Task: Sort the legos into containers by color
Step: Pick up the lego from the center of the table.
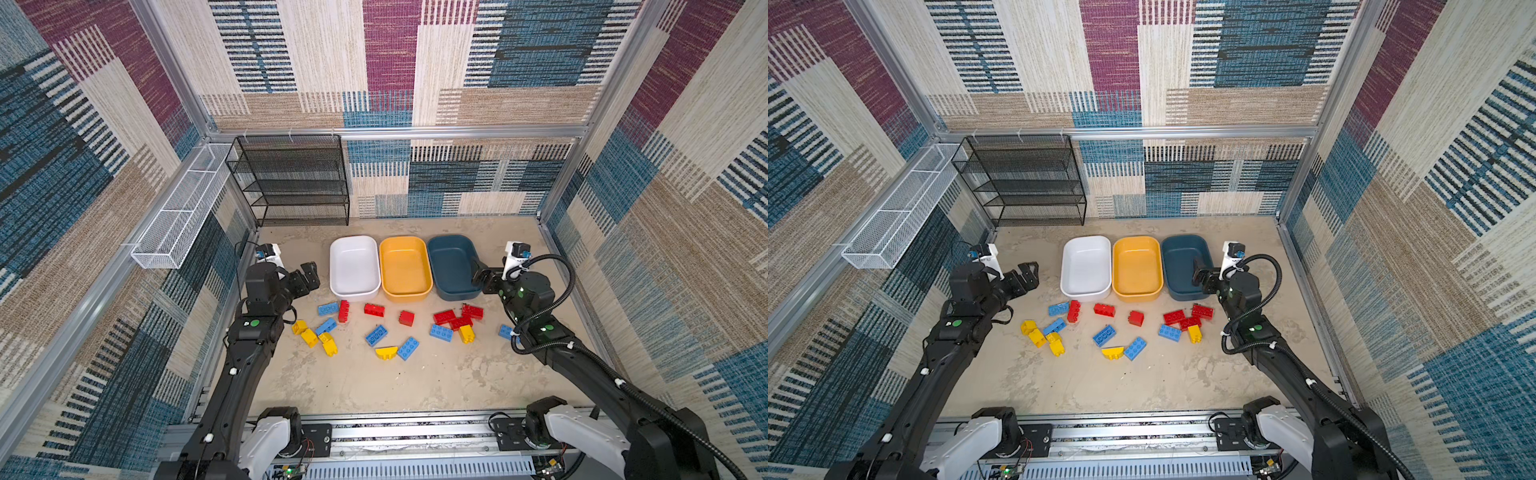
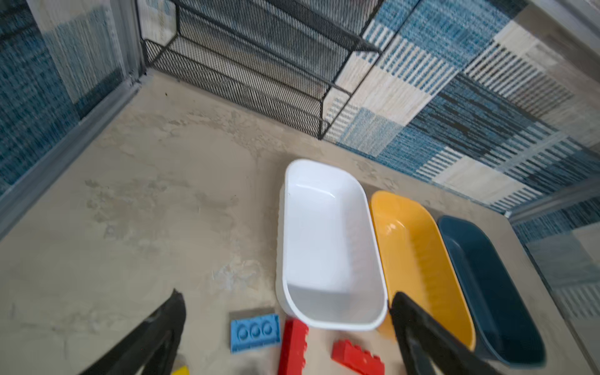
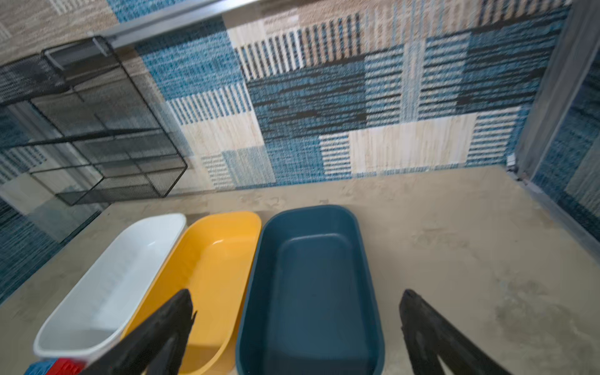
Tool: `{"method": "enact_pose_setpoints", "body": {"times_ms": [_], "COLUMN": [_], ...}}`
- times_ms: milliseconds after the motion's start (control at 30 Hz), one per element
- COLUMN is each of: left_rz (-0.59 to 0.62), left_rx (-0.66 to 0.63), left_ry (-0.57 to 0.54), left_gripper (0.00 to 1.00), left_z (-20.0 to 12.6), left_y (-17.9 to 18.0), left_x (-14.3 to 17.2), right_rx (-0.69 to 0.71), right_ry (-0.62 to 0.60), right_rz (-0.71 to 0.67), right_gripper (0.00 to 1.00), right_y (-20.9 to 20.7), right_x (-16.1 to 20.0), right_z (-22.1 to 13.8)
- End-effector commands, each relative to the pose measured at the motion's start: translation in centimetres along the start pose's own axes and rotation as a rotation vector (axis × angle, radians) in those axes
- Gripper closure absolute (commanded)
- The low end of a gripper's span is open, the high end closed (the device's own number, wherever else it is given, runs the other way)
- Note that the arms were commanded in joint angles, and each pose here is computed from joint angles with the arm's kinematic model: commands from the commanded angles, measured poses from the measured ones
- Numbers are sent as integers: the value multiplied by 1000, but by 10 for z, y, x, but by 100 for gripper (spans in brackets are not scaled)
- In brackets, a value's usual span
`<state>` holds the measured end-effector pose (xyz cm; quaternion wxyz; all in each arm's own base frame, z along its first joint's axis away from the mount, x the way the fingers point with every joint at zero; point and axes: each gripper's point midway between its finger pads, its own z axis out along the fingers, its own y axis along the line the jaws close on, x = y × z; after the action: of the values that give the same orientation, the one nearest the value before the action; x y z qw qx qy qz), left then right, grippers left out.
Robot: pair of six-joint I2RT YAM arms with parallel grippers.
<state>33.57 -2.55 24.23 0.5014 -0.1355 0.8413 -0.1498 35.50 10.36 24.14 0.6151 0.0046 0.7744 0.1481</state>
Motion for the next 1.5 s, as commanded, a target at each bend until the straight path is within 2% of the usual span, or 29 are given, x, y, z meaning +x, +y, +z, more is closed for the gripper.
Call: {"method": "enact_pose_setpoints", "body": {"times_ms": [0,100,200,367,467,633,800,1033,1267,1467], "left_rz": [-17,33,71,101,94,112,131,140,140,140], "left_rx": [-5,-17,-23,25,49,61,54,50,53,55], "left_ry": [207,289,354,424,476,470,472,483,497,499], "left_gripper": [2,4,7,7,8,8,9,10,11,12], "left_z": [-22,-37,-44,-36,-33,-35,-36,-36,-34,-34], "left_y": [-1,-1,1,-9,-14,-18,-19,-20,-21,-21], "left_x": [51,72,90,109,116,119,121,125,127,127], "right_rx": [12,14,7,47,64,97,119,125,132,127], "right_ry": [271,392,462,591,618,630,657,675,723,720], "right_rz": [8,29,73,106,122,123,97,73,52,42], "right_gripper": [0,1,7,13,18,25,25,36,58,72], "right_y": [9,17,19,9,4,-3,-6,-5,-5,-1], "right_x": [64,97,121,173,190,200,207,211,222,216], "right_z": [-14,-25,-36,-47,-50,-50,-44,-34,-28,-28]}}
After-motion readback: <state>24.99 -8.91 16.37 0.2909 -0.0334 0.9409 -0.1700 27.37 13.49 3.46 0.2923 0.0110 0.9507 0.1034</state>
